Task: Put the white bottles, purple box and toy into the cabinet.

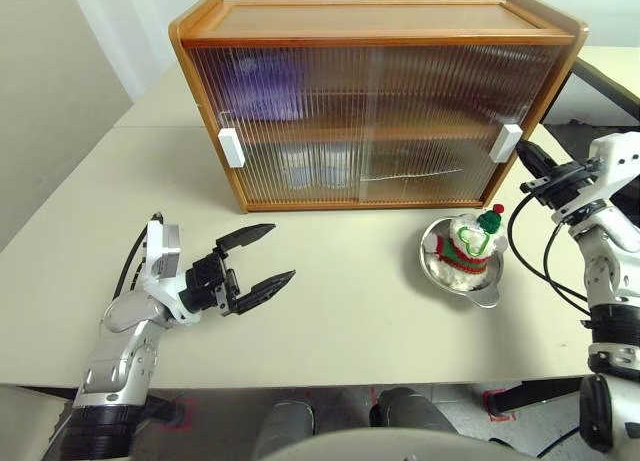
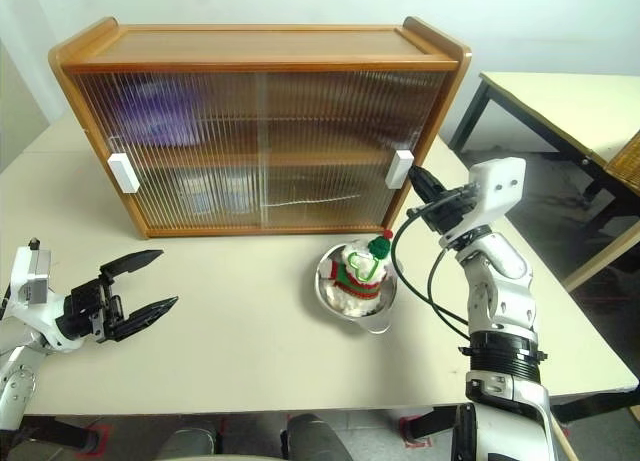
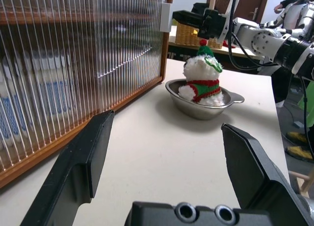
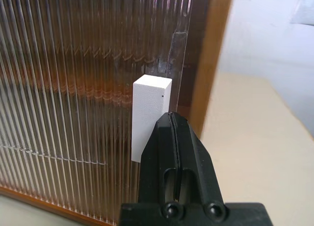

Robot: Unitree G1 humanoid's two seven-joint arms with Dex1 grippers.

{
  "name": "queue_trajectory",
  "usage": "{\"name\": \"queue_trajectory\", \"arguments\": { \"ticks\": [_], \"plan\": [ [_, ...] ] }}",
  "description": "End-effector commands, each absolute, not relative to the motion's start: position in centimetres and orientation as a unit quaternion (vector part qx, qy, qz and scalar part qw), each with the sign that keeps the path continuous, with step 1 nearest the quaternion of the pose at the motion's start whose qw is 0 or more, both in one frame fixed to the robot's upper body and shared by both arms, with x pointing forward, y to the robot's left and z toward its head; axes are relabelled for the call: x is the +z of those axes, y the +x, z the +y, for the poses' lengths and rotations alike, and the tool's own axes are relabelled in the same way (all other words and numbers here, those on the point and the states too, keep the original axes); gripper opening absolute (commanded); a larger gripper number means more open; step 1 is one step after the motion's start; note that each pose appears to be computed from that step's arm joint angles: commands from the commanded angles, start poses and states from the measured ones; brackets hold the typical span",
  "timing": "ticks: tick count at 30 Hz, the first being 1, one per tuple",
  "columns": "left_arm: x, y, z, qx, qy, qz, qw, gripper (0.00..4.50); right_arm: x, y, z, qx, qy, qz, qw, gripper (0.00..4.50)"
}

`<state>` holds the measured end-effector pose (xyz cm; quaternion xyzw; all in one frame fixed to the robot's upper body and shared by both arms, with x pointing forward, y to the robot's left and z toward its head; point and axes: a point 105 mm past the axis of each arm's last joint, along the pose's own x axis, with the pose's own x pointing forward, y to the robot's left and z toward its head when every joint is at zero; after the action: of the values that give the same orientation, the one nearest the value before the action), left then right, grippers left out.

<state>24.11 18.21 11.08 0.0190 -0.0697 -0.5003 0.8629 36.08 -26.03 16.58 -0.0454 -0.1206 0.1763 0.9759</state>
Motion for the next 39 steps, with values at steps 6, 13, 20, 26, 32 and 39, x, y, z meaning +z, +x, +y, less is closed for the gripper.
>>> {"name": "queue_trajectory", "arguments": {
  "ticks": [6,13,20,26,32,39],
  "plan": [
    [10.7,23.7,18.6,-0.499,0.028,-0.059,0.864,4.5,16.5,36.5,-22.4,0.241,-0.028,-0.121,0.962,0.03],
    [10.5,23.6,18.6,-0.498,0.028,-0.058,0.865,4.5,16.3,36.5,-19.3,0.277,-0.012,-0.13,0.952,0.03],
    [10.5,23.6,18.6,-0.497,0.026,-0.057,0.866,4.5,16.5,36.4,-16.6,0.303,0.004,-0.137,0.943,0.03],
    [10.5,23.6,18.6,-0.495,0.027,-0.058,0.867,4.5,16.4,36.4,-15.4,0.316,0.005,-0.133,0.939,0.03],
    [10.3,23.6,18.5,-0.493,0.025,-0.058,0.868,4.5,16.9,36.5,-15.5,0.317,-0.002,-0.133,0.939,0.03],
    [10.3,23.7,18.5,-0.492,0.025,-0.06,0.868,4.5,17.5,36.5,-15.4,0.323,-0.006,-0.121,0.939,0.03]
  ]
}}
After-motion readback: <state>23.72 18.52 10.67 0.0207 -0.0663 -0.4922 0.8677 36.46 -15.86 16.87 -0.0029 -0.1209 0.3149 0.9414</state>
